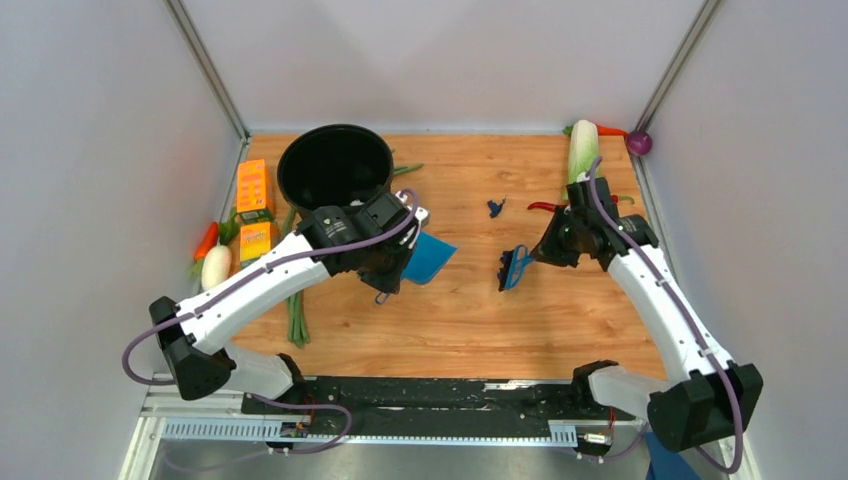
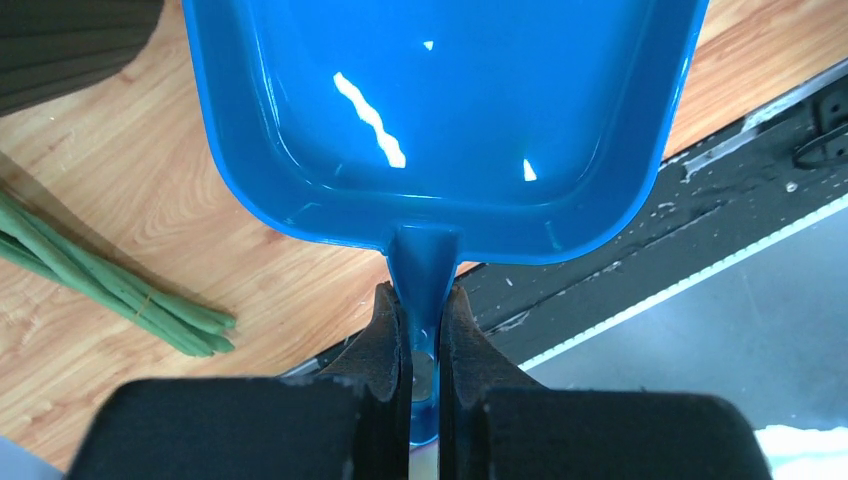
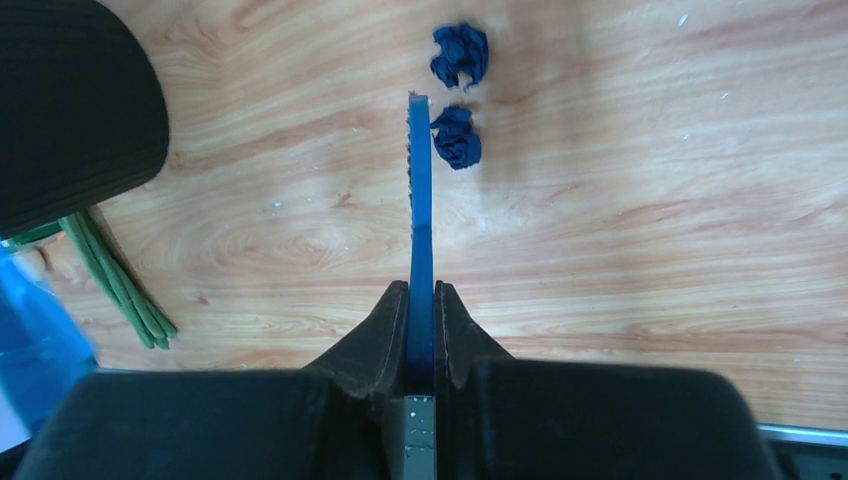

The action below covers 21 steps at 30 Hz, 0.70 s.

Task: Sweep away the paper scraps from the table

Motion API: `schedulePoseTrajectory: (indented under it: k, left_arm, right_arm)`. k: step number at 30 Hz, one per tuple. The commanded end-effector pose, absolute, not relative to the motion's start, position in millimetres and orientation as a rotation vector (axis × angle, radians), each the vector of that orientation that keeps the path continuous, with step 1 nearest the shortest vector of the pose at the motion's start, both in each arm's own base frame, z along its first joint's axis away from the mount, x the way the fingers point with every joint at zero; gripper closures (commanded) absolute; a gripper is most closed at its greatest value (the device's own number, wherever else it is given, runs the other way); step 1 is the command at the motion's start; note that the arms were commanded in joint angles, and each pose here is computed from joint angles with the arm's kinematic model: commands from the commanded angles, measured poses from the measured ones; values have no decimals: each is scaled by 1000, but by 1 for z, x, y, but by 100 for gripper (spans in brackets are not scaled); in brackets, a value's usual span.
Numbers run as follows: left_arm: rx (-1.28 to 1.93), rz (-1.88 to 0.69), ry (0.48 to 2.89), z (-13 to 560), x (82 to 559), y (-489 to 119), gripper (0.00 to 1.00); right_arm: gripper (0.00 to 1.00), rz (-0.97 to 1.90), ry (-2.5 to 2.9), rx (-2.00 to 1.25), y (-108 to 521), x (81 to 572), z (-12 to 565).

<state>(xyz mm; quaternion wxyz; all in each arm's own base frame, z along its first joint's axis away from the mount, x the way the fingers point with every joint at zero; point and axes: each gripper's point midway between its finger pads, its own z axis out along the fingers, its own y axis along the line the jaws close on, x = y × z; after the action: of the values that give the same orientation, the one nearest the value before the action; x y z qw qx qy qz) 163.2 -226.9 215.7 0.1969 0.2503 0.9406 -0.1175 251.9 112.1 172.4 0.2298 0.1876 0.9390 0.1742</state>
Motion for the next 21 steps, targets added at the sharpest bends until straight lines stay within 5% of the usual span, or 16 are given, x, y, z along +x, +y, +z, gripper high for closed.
schedulePoseTrajectory:
  k: [1,21]
  left_arm:
    - [735,-372,2581,211,164,-238,100]
    - [1140,9,2581,104,162,-258,100]
  right_arm:
    - [100,379,2510,423,94,245,212]
    - [100,-322,2659,220,38,305,153]
